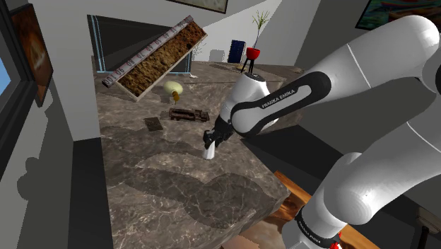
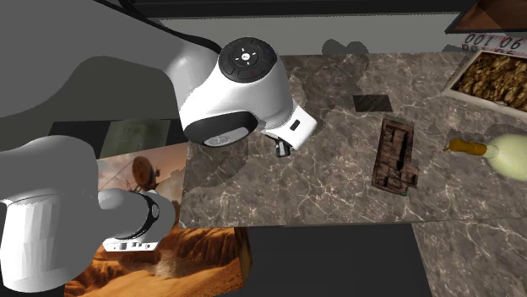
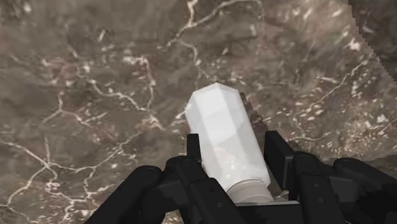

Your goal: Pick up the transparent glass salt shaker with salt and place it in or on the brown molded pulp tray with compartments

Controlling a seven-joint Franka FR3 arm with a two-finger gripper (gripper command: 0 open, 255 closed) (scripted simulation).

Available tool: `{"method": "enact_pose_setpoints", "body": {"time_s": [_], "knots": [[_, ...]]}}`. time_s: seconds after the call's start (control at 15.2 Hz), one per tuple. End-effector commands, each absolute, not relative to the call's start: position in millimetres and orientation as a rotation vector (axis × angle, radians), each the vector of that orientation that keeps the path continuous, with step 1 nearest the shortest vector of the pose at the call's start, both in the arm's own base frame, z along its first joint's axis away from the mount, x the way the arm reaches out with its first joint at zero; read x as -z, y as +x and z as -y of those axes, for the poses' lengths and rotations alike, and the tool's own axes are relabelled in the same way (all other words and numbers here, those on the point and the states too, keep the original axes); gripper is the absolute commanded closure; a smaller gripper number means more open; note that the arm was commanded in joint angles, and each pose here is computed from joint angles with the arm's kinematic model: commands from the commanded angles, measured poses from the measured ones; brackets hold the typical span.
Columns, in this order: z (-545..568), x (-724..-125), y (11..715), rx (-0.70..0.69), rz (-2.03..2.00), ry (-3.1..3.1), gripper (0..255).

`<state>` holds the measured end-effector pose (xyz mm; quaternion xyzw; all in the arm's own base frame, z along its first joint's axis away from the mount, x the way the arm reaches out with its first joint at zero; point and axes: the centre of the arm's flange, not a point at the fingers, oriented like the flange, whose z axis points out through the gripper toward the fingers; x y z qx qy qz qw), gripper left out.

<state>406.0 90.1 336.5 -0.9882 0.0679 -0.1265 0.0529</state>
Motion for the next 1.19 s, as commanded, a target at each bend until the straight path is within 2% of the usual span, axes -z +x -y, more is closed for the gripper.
{"method": "enact_pose_setpoints", "body": {"time_s": [0.0,1.12], "knots": [[-90.4,-344.6,405.9,0.383,-0.206,-3.005,255],[-90.4,-434.4,405.9,0.383,-0.206,-3.005,255]]}}
